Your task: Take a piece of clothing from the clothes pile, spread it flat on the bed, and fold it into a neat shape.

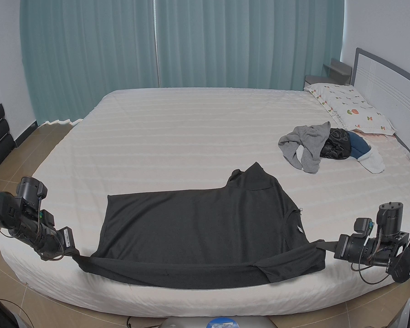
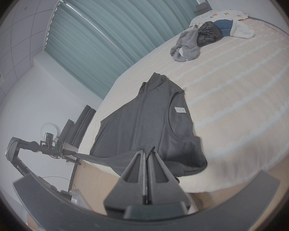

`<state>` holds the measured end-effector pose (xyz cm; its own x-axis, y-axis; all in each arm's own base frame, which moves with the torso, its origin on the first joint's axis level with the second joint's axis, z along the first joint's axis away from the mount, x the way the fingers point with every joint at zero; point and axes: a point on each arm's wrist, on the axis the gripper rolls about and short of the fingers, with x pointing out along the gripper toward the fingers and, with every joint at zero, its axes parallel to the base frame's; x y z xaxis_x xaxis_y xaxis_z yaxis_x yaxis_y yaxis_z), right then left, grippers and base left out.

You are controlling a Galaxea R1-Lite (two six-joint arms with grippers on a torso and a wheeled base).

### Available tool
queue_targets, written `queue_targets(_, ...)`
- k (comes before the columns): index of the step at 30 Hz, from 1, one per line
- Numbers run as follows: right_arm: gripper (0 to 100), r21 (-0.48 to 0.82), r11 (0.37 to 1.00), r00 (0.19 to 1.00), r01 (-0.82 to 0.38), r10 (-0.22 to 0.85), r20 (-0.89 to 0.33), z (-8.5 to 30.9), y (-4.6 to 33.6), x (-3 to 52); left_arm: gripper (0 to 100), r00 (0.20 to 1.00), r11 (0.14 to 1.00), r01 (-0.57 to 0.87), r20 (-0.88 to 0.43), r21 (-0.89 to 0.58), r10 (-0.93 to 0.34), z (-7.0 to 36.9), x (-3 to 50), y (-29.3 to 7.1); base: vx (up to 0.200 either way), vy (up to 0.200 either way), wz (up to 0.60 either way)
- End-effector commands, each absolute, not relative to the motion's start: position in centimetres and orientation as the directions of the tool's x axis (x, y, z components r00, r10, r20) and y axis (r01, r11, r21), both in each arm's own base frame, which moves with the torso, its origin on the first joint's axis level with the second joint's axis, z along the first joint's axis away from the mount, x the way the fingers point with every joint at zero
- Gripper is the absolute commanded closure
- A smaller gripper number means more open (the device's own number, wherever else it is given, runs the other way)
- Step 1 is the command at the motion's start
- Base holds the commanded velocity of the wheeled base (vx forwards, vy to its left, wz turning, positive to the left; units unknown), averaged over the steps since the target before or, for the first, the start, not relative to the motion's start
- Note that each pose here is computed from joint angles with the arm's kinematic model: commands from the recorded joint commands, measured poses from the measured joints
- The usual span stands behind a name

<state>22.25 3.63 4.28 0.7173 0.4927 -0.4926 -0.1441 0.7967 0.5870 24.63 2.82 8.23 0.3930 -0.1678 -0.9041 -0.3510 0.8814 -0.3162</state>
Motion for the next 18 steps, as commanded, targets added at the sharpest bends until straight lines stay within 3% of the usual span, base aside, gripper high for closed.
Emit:
queue_targets(1,100,0.589,0.801,0.693,-0.109,0.486,-0.533,2.0,3.9,24.9,100,0.333,0.877,-0.366,-0.924,-0.31,-0.188,6.0,27.5,2.2,0.0,0.0,0.0)
queue_targets(18,100,0.586,0.809,0.694,-0.053,0.452,-0.56,-1.1,3.3,28.6,100,0.29,0.854,-0.46,-0.95,-0.243,-0.115,2.2,32.5,2.1,0.0,0.0,0.0)
